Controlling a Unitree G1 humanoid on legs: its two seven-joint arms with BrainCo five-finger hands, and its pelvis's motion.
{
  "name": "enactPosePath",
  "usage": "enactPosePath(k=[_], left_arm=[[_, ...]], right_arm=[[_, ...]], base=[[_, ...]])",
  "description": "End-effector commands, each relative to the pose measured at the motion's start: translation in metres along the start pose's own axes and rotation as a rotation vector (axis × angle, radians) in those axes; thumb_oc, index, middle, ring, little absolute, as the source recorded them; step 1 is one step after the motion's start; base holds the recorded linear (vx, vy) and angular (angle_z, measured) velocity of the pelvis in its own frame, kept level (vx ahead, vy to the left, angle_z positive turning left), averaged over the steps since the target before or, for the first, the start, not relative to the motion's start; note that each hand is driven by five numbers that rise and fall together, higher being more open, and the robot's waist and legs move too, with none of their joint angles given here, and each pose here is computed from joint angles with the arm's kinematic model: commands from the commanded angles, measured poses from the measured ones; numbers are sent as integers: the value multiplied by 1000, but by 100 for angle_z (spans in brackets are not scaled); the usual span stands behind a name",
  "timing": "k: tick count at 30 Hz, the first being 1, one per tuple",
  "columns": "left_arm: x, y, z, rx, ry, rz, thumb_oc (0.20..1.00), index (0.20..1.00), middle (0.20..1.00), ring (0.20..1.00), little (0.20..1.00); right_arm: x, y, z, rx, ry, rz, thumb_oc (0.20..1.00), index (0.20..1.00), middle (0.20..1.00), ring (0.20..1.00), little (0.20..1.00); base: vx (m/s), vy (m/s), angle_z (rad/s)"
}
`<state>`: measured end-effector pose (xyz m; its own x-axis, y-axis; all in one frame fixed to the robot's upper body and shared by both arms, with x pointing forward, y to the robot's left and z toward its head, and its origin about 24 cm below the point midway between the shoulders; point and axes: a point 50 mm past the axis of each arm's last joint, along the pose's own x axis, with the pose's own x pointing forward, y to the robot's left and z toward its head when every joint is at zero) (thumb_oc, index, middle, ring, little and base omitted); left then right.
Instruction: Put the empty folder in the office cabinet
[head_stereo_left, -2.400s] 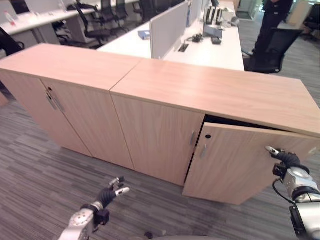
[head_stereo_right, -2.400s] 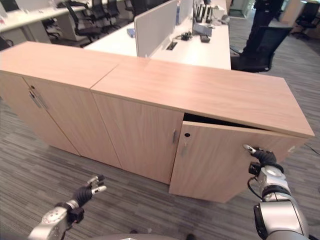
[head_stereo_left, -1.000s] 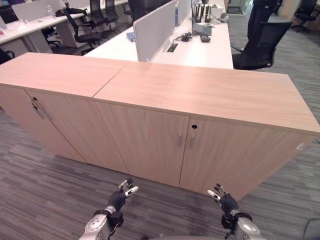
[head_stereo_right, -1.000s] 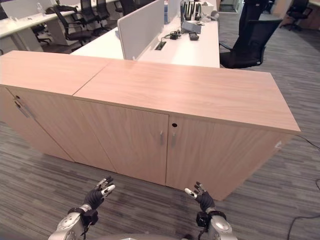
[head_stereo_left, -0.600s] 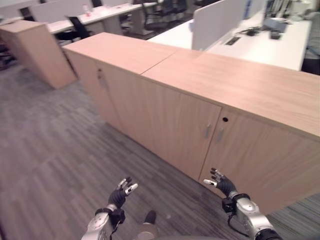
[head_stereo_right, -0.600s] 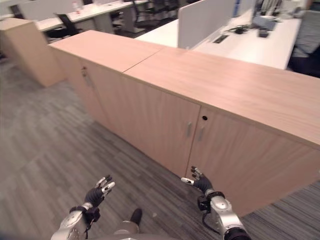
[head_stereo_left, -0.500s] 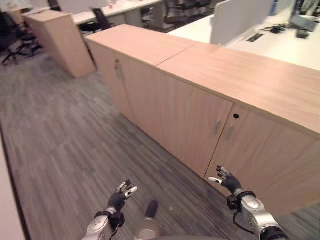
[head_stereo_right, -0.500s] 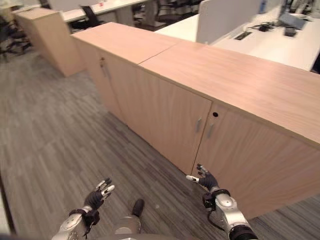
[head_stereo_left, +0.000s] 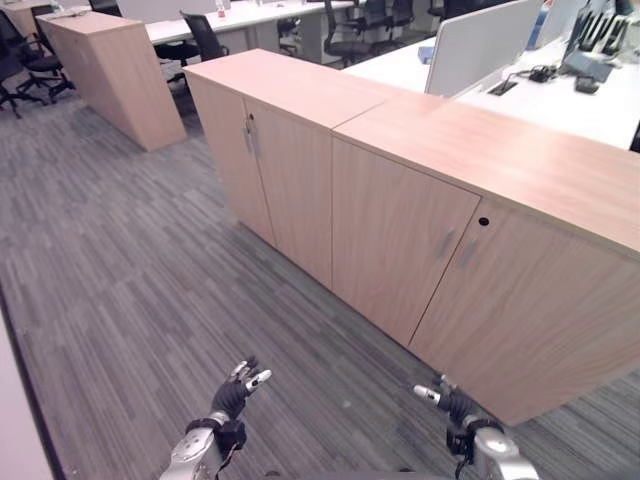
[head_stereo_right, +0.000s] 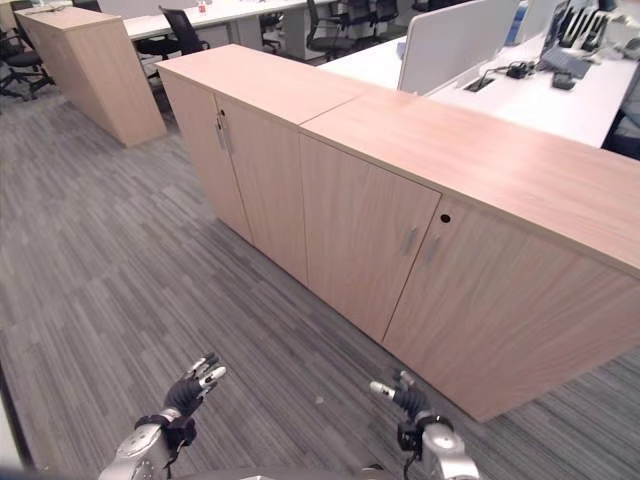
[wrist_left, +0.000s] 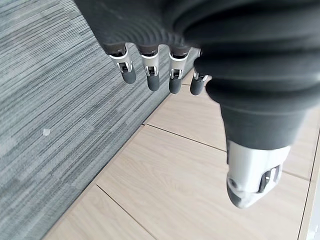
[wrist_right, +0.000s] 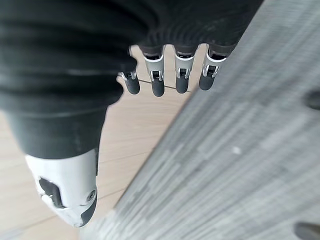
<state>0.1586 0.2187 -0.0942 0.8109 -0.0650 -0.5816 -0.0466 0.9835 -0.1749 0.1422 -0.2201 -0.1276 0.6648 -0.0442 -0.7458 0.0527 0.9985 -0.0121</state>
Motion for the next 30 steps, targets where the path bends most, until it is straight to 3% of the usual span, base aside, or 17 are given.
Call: enactPosePath(k=[1, 6, 17, 30], left_arm=[[11, -12, 22, 40, -112, -37, 1000, 1000, 1000, 1000, 1000], [15, -21, 26, 102, -110, -95, 1000, 1000, 1000, 1000, 1000], [21, -25, 33, 181, -95, -134, 1000, 1000, 1000, 1000, 1000], [18, -25, 28, 132, -106, -112, 1000, 1000, 1000, 1000, 1000]], right_arm=[[5, -22, 25, -49, -69, -64, 1000, 1000, 1000, 1000, 1000], [4, -28, 12, -12, -11, -93, 1000, 1000, 1000, 1000, 1000], [13, -3, 30, 54, -83, -37, 1000, 1000, 1000, 1000, 1000], [9, -4, 10, 37, -8, -31, 1000, 1000, 1000, 1000, 1000]], base=[[-49, 297, -30], [-42, 267, -35], [-133, 162, -75], [-2, -49, -27]])
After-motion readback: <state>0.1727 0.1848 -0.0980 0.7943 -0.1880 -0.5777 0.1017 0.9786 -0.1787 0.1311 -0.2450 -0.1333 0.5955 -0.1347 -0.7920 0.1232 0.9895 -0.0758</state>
